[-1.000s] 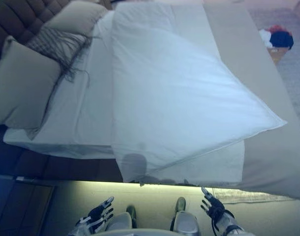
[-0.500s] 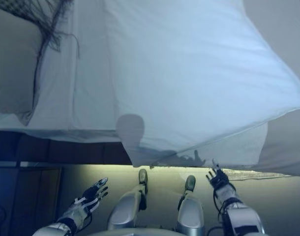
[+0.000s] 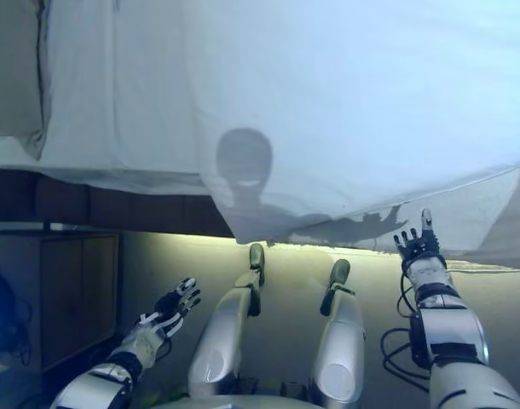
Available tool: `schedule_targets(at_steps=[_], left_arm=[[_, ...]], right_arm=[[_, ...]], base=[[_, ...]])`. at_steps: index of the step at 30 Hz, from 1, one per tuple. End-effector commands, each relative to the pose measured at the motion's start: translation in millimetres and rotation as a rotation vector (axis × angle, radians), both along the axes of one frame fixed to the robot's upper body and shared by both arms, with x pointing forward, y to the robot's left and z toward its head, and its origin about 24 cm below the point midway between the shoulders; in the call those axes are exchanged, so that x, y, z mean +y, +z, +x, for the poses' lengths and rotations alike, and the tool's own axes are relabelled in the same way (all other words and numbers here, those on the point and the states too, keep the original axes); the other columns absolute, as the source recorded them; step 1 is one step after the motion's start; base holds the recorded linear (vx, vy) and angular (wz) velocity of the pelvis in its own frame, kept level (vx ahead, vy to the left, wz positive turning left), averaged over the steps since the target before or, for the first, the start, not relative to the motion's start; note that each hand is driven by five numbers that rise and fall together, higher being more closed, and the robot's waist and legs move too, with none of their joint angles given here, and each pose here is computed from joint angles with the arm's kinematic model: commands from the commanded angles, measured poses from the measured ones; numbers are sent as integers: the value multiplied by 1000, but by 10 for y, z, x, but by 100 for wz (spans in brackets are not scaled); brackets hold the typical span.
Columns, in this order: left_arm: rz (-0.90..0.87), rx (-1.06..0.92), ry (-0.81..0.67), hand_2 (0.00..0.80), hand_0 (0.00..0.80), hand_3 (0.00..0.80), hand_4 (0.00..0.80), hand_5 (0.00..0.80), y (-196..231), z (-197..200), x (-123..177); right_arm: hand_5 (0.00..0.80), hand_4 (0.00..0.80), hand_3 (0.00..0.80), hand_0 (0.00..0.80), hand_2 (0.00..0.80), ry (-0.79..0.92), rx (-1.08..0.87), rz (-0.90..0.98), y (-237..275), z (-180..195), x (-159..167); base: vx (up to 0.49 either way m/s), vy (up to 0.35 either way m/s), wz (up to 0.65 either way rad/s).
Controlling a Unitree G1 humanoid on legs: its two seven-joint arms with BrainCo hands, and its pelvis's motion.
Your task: Make the bed neatly
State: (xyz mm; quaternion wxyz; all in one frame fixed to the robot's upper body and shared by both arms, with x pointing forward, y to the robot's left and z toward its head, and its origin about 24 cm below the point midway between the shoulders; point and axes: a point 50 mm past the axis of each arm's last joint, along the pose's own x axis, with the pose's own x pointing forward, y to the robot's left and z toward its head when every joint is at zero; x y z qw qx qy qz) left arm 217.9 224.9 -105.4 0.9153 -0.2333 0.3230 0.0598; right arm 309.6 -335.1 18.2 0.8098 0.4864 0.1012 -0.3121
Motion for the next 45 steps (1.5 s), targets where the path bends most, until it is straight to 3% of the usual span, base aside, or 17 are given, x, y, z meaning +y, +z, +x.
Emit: schedule_targets(at_steps=[1,17,31,32,34,45], left_arm=[[19,-4,23,0,0,0,0,0,9,-46,104],[-51,-5,33,0,0,0,0,0,-105,-409,86],[-105,-26,5,0,0,0,0,0,-127,-530,20],[-107,-25,6,0,0,0,0,0,-131,-542,19],[-109,-24,9,0,0,0,0,0,-132,-553,21],[-123,-34,0,0,0,0,0,0,-125,-555,-1]], right_arm=[[0,0,0,0,0,-103,-101,-65,360,-8,-357],[0,0,0,0,0,-113,-387,-345,1677,116,-814],[0,0,0,0,0,2,-404,-571,2117,157,-804],[364,364,364,364,364,3,-401,-584,2131,157,-804],[800,800,800,800,800,12,-391,-618,2156,156,-803],[800,800,800,800,800,84,-320,-671,2138,170,-786]], base=[[0,-15,7],[1,19,0],[3,37,-3],[-2,30,-2],[-1,15,0],[0,27,-2]])
